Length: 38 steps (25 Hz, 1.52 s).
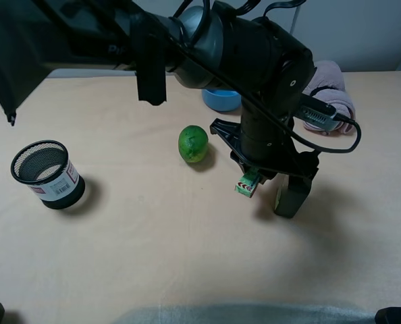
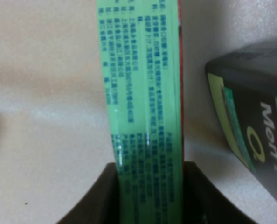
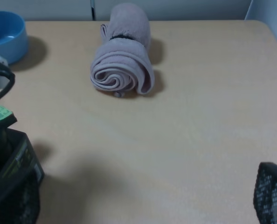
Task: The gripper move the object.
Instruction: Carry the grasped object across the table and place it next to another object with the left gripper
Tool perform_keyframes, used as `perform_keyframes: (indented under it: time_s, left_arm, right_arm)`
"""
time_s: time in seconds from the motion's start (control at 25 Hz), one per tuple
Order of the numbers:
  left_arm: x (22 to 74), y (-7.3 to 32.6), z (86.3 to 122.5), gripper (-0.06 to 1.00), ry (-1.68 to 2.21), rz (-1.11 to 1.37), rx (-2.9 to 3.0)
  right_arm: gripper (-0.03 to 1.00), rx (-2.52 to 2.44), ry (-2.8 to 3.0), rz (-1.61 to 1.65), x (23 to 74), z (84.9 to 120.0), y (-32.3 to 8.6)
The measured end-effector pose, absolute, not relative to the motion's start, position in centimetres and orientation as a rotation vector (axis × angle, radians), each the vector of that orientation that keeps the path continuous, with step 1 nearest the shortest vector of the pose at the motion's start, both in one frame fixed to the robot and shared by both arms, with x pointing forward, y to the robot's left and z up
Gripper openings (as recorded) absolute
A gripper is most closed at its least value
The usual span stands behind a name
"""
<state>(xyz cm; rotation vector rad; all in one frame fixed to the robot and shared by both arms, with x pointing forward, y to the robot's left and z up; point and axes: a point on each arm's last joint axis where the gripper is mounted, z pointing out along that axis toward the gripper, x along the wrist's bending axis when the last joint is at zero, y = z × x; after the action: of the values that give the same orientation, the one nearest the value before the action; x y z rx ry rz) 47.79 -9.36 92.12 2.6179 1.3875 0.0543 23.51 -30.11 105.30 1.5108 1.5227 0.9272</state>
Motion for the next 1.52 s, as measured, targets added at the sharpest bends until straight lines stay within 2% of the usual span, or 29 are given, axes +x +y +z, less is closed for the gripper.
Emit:
perform_keyframes:
  time_s: [0.64, 1.08, 1.52]
  left_arm:
    - [47.73, -9.43, 91.41, 0.29, 1.402, 0.038, 2.627]
    - [47.73, -9.43, 91.44, 0.56, 1.403, 0.038, 2.626]
    - [47.57, -9.14, 91.39, 0.58, 1.421, 0.037, 2.658]
  right_arm:
    - [0.69, 1.511, 1.523, 0.927, 23.51, 105.3, -30.11]
    - [0.69, 1.511, 1.523, 0.927, 23.51, 105.3, -30.11]
    - [0.69, 1.511, 1.523, 0.927, 23.51, 105.3, -30.11]
